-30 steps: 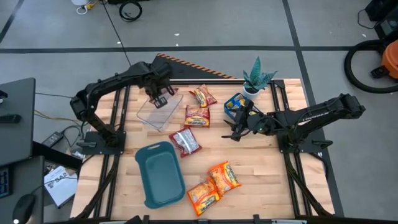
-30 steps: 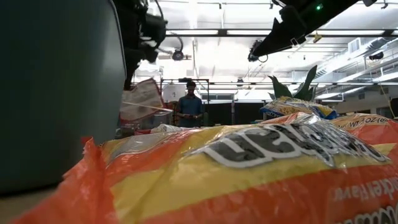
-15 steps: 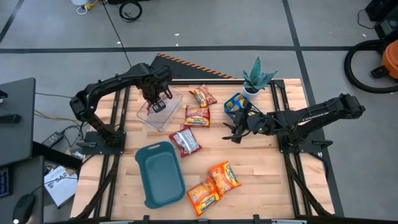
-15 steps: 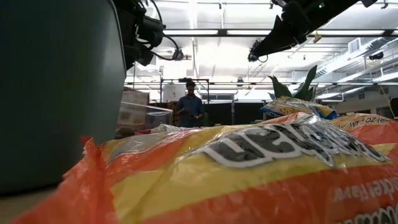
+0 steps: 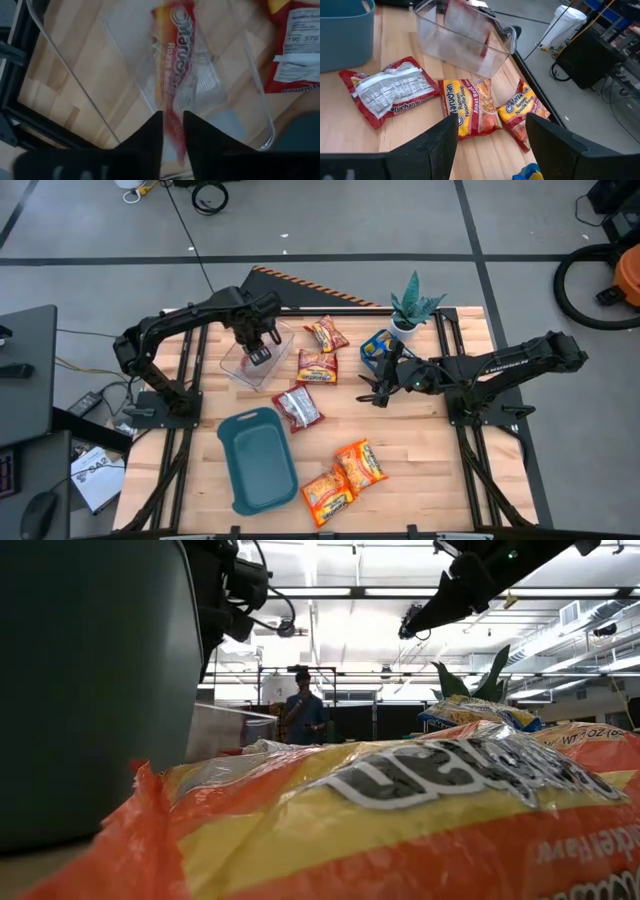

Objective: Sort Maruchan noodles
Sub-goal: Put the red noodle pack into the transparent bin

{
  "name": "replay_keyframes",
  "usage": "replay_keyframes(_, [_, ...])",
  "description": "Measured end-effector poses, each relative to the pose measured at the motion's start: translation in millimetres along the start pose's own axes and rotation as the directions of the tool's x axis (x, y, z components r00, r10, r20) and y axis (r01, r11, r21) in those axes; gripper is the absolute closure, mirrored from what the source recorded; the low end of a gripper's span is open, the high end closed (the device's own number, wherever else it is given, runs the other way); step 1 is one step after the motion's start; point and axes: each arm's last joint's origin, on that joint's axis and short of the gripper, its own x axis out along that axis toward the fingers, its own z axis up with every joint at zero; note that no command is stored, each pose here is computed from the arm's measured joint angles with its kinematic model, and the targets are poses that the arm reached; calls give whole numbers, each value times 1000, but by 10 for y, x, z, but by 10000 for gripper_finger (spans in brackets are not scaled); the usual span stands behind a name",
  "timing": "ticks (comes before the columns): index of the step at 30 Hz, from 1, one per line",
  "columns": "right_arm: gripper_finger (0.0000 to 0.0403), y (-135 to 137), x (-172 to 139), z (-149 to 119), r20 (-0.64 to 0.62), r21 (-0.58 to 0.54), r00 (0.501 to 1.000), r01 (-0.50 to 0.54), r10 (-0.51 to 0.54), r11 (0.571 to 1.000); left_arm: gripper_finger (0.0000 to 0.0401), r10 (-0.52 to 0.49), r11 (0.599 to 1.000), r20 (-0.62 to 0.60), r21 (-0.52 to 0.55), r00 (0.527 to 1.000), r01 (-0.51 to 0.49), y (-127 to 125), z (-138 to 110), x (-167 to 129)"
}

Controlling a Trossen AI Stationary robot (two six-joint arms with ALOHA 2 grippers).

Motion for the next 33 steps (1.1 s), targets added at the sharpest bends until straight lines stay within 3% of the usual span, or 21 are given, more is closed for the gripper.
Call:
replay_keyframes(4, [166, -6, 4, -7, -6, -3, 1000, 2, -2, 1000, 277, -4, 1000, 50, 14, 999, 4, -57, 45, -99])
replay_keyframes(8, [166, -6, 4, -3, -3, 0, 1000, 0, 0, 1000, 259, -20, 996, 193, 87, 981, 3, -198, 164, -228])
replay_keyframes(13, [168, -19, 20, -13, -11, -3, 1000, 6, -6, 1000, 258, -49, 985, 425, 168, 904, -26, -549, 384, -238])
replay_keyframes(18, [171, -44, 62, -95, -32, -27, 999, 22, -23, 999, 258, -50, 958, 542, 262, 839, -112, -895, 571, -149])
replay_keyframes(23, [171, -44, 87, -146, -34, -3, 999, -9, 9, 1000, 259, -100, 940, 483, 332, 870, -76, -1091, 717, 95])
replay_keyframes(29, [171, -37, 94, -158, -20, 2, 1000, -11, 11, 1000, 259, -50, 935, 388, 343, 920, -94, -1244, 899, 493])
replay_keyframes(33, [171, -37, 94, -158, -20, -8, 1000, -10, 10, 1000, 258, -30, 910, 336, 399, 942, -114, -1297, 968, 677])
